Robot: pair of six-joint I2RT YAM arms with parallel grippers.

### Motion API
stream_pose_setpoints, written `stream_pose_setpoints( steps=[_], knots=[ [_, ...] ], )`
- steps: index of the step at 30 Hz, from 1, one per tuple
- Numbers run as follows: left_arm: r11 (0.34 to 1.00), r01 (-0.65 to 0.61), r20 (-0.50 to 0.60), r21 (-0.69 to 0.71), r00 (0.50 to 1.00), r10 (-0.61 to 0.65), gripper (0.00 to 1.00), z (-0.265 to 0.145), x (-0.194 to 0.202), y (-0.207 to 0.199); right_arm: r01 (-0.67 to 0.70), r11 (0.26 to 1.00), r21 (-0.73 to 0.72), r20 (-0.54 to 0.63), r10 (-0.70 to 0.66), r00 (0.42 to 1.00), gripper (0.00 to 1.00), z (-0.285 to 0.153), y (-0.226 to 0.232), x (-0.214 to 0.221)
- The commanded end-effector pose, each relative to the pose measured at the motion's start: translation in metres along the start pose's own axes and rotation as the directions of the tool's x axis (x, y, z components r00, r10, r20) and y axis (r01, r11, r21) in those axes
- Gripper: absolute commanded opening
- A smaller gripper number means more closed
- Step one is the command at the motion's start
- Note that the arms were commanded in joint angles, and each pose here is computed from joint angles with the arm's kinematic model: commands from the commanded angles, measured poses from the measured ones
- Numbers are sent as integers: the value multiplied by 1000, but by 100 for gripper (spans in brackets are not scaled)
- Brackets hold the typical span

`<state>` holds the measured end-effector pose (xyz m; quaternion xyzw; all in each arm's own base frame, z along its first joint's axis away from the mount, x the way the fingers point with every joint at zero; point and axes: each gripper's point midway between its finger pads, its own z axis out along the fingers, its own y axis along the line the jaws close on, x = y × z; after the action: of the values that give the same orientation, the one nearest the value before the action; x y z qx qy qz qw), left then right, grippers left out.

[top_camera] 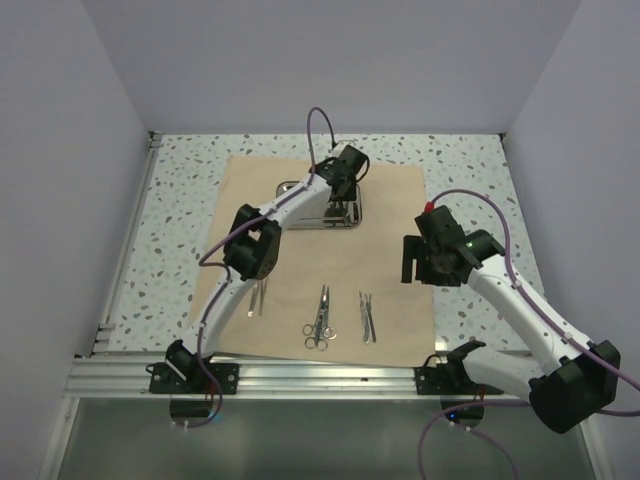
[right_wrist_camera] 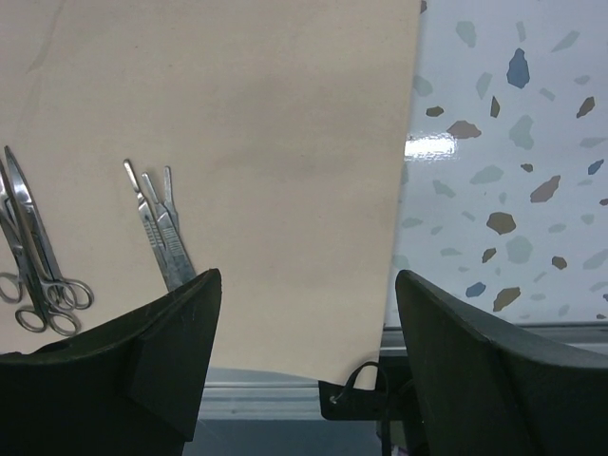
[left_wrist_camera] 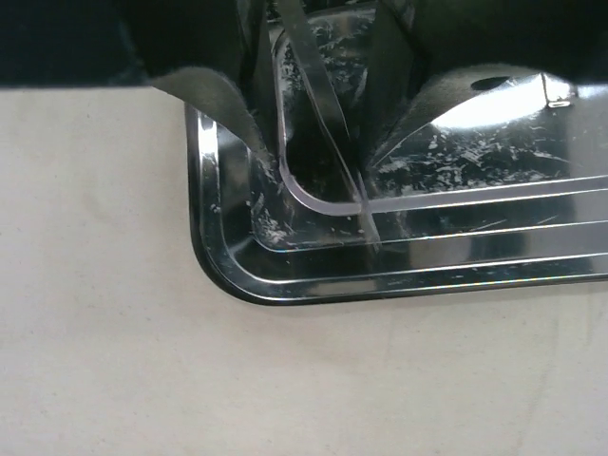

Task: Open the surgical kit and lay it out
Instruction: Pick up the medical item from the container, then place the medical item in the surgical kit.

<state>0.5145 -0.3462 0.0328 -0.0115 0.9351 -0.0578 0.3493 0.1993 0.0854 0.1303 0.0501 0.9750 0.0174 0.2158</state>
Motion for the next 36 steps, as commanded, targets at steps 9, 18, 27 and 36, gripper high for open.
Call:
stream_pose_setpoints(
  steps=[9, 18, 27, 36],
  knots=[
    [992, -103, -75, -76, 992, 97, 13, 4, 32, 19, 35, 999, -5, 38, -34, 999, 78, -1, 1, -9],
    [984, -152, -44, -91, 988, 148, 0, -18, 11, 28, 39, 999, -20, 52, -38, 998, 78, -1, 4, -13],
    [980, -167, 146, -110, 972, 183, 0, -124, -83, 55, 50, 998, -45, 60, -47, 997, 78, 2, 9, -15],
    [978, -175, 96, -109, 978, 186, 0, -194, -5, 124, 75, 993, -87, 79, -68, 995, 78, 7, 25, -31]
  ],
)
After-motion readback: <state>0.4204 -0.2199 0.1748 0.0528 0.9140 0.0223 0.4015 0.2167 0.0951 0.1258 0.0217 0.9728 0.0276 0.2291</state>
